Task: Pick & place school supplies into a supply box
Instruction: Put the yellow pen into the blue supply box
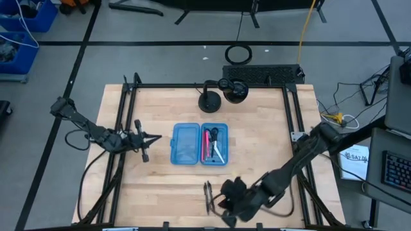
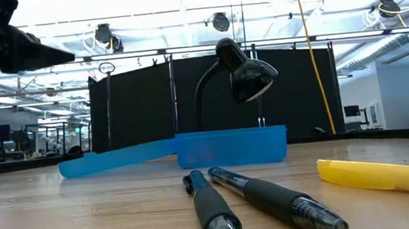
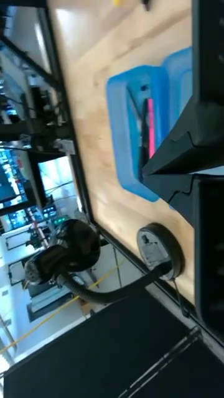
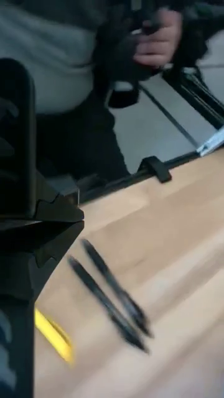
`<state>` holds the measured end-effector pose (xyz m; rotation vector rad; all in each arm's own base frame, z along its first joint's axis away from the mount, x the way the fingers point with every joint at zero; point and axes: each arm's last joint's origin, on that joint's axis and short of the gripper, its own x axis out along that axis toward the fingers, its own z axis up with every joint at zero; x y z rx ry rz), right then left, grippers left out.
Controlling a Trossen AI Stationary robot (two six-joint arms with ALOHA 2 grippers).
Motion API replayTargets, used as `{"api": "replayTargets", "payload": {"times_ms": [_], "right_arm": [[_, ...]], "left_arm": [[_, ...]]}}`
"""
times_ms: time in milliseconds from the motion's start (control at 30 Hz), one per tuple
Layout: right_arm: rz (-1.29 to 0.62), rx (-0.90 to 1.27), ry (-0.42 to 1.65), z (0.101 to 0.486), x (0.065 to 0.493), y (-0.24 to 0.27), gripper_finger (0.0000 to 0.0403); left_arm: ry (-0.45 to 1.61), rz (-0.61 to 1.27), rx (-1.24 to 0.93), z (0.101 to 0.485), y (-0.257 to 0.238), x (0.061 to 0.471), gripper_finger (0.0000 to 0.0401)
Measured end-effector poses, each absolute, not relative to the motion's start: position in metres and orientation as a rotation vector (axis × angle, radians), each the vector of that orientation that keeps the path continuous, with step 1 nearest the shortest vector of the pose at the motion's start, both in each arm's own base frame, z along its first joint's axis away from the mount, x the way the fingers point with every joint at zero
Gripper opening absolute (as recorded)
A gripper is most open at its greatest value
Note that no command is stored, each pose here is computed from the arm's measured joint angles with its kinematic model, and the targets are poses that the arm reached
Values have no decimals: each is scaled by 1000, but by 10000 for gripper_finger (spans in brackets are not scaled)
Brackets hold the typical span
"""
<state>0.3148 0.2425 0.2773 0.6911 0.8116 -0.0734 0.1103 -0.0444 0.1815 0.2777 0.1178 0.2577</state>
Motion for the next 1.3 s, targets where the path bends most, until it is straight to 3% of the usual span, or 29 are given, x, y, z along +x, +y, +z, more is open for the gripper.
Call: {"api": "replayTargets", "payload": {"times_ms": [233,467,833,1300], "right_arm": [[-324,1019,966,244,336,262,0],[-504,1139,986,226,340,257,25],[-583,1221,1268,200,341,257,149],[-698,1079,1403,140,346,260,158]], "left_arm": [[230,243,394,169,-43,108,32],[231,249,450,170,-43,109,37],[157,296,349,178,-40,111,37],[165,344,346,179,-35,113,37]]}}
